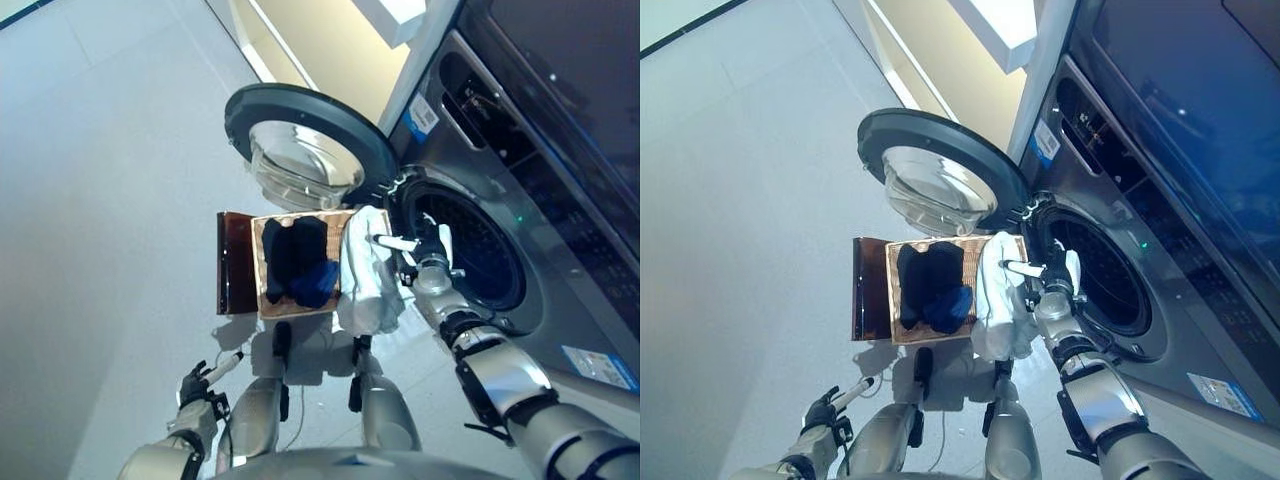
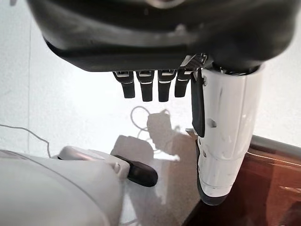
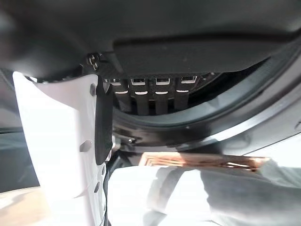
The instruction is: Pick up the clothes and place them into the washing machine
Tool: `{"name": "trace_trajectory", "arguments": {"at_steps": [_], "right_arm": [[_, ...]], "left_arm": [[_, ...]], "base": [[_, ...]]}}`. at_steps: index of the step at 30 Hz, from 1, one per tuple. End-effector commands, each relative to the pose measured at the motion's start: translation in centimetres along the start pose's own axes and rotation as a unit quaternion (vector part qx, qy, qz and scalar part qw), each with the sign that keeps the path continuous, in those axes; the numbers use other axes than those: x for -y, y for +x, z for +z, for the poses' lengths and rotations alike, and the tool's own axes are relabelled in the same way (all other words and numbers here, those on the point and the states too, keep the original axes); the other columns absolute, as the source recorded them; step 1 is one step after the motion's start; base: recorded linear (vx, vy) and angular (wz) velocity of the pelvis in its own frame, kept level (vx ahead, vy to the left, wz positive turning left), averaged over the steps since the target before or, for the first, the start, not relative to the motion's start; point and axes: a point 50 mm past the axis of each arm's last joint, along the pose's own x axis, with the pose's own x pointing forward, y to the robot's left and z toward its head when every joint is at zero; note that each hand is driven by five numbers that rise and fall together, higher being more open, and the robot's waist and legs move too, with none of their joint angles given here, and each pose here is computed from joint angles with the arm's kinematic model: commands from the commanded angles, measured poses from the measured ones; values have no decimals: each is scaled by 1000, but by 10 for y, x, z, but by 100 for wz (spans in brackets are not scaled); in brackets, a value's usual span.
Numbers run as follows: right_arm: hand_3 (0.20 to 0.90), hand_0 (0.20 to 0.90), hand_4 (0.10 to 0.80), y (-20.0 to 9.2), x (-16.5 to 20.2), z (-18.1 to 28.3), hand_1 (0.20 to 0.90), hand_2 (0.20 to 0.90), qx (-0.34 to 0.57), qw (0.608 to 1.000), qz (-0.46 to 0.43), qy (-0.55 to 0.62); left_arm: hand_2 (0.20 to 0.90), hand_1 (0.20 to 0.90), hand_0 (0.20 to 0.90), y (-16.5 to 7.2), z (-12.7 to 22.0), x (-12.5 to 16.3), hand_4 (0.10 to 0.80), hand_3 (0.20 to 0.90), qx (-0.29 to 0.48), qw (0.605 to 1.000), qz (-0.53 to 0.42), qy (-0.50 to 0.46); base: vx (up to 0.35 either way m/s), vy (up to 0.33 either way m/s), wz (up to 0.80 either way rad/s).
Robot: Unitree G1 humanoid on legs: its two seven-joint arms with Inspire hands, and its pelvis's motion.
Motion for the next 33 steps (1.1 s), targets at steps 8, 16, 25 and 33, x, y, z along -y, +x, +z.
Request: {"name": "trace_trajectory", "arguments": {"at_steps": [8,16,25,33], "right_arm": [[900,900,800,9,8,35,900,900,72,996,-22,-53],[900,900,800,1,-14,32,900,900,72,995,12,-64],[900,900,800,-4,-27,33,900,900,78,994,33,-75],[900,900,800,-3,-29,46,900,900,93,992,30,-85]], "left_arm": [[900,900,900,2,8,-15,800,900,19,999,36,-7],[900,900,900,4,27,-10,800,900,53,997,37,-35],[900,900,900,4,53,2,800,900,95,994,18,-52],[900,900,900,2,74,15,800,900,124,989,2,-83]], "base": [[-2,1,1],[-6,5,5],[-18,2,5],[-17,3,7]]}}
